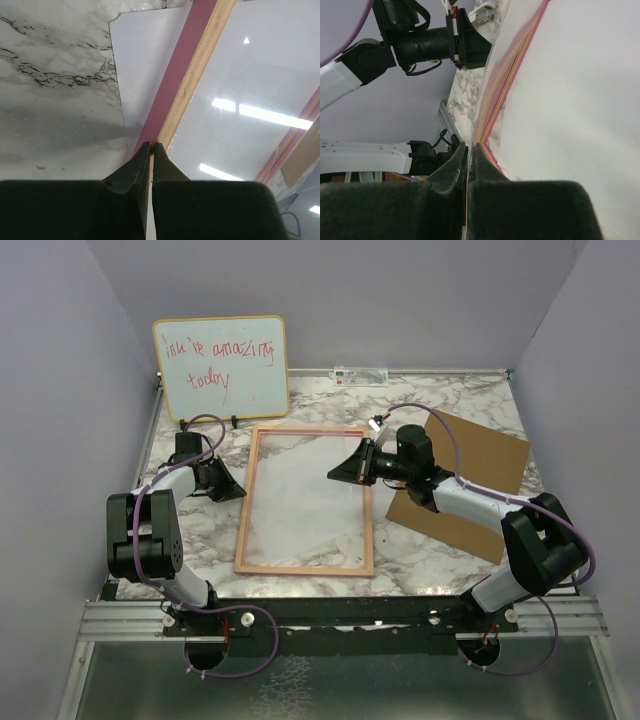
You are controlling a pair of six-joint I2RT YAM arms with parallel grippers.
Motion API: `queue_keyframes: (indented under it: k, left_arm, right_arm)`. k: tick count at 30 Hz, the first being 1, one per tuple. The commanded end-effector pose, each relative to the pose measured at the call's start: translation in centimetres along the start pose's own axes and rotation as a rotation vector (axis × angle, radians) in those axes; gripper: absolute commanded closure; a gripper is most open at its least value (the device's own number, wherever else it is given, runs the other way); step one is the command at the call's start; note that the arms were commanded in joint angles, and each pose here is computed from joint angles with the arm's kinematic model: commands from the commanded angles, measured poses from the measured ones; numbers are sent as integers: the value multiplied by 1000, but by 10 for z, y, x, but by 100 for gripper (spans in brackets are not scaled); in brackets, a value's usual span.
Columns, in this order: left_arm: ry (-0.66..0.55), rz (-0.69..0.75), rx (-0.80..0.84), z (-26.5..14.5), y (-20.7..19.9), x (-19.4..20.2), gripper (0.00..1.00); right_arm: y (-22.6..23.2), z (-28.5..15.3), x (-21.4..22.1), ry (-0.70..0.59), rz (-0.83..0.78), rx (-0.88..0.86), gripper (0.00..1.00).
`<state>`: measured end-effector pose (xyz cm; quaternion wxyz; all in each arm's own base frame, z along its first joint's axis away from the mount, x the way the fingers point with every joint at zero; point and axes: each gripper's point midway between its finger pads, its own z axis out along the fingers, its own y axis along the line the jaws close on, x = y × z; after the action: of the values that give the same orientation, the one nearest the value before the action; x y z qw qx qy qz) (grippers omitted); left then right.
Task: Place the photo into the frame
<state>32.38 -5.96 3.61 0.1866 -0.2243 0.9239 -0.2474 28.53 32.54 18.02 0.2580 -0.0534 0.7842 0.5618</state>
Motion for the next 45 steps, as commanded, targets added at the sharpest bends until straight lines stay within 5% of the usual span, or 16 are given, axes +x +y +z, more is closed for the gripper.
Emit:
queue_keyframes:
  k: [1, 23, 33, 40, 45]
  left_arm:
    - [77, -24, -86, 13, 26, 25, 96]
    - [88, -25, -91, 16, 28, 26, 97]
    - [94, -27, -96, 18, 30, 27, 98]
    - [94, -23, -100, 18, 31, 28, 98]
    - [96, -23, -101, 18, 32, 28, 98]
  right_arm:
    - [26, 0, -14, -41, -85, -64, 99]
    - [28, 1, -6, -10, -207, -89, 99]
    - [-25, 8, 4, 38, -154, 118, 99]
    - [-63, -7, 16, 3, -30, 314, 52]
    - [-70, -5, 14, -8, -29, 332, 37]
